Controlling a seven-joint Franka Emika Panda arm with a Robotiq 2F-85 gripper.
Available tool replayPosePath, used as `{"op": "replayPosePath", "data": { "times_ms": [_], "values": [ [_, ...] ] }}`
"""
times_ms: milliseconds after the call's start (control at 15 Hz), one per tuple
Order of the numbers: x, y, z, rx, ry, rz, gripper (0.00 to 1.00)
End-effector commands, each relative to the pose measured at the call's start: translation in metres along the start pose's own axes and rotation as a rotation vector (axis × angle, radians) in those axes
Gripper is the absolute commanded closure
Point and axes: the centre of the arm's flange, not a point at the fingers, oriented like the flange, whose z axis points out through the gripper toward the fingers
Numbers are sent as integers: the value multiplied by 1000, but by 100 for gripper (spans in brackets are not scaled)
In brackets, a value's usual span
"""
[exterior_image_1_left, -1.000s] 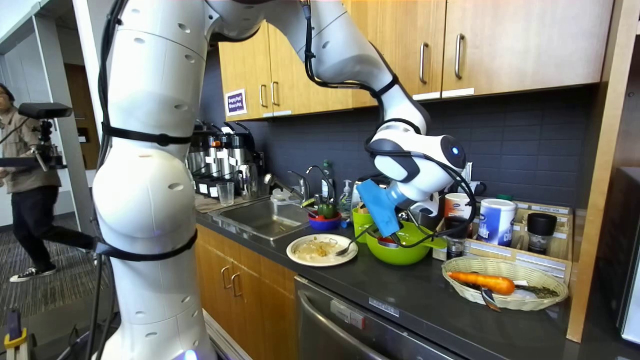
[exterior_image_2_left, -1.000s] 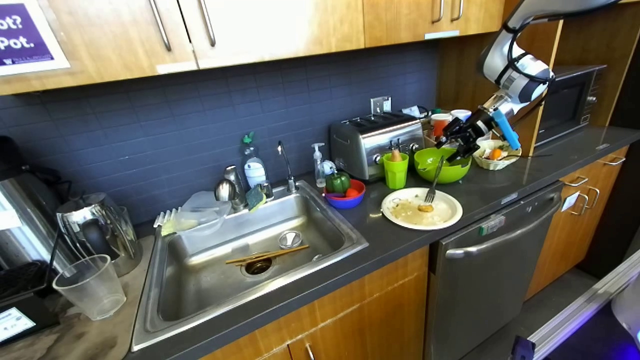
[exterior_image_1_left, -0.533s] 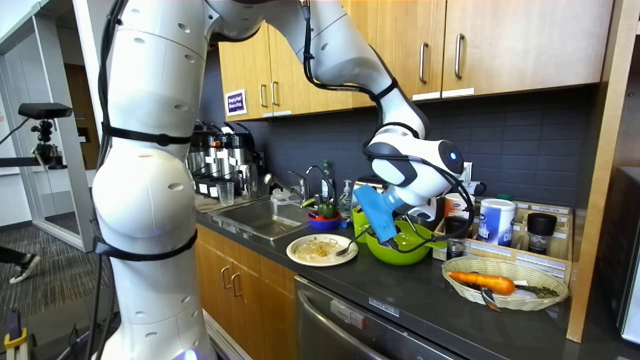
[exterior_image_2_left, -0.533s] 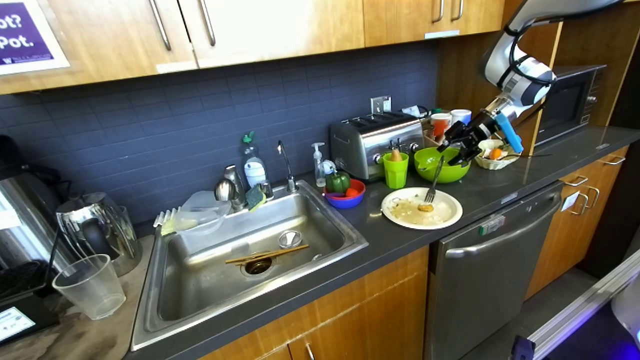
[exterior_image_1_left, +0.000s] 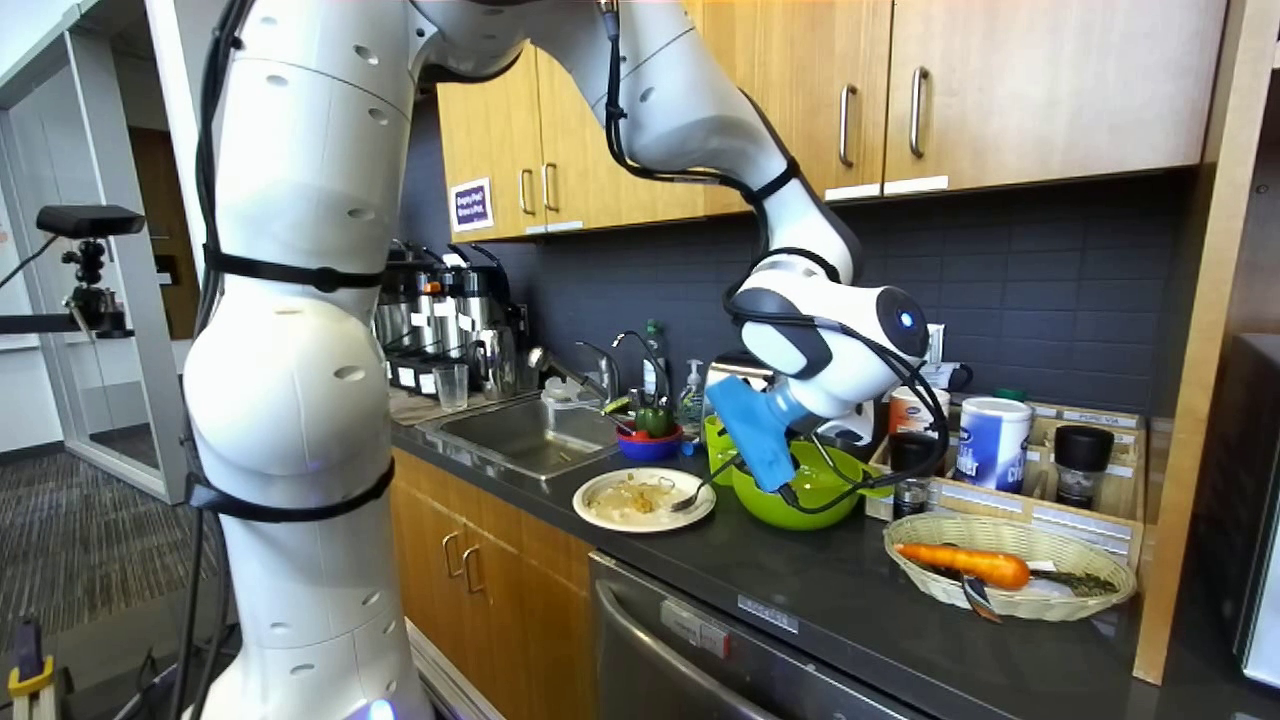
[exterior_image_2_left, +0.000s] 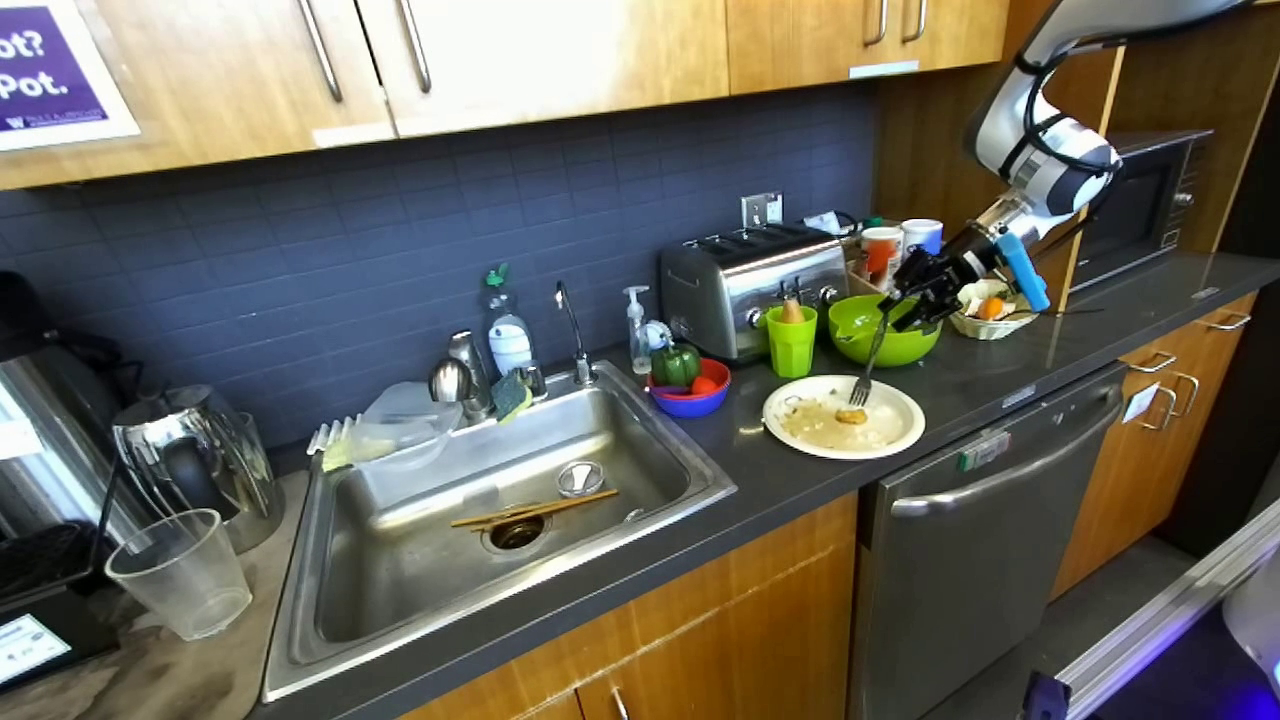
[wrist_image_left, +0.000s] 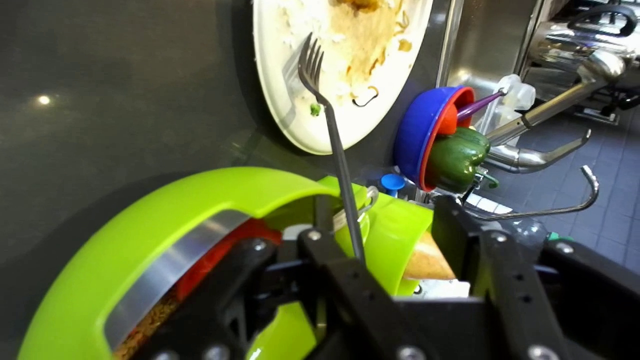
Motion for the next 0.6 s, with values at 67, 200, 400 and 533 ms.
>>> {"op": "replayPosePath", "data": {
  "times_ms": [67, 200, 400, 533],
  "values": [
    [-10, -4, -3, 18, 30, -22, 85],
    [-11, -5, -3, 19, 29, -28, 99],
    [-11, -5, -2, 21, 28, -29, 100],
    [-11, -5, -4, 23, 29, -29, 100]
  ]
}}
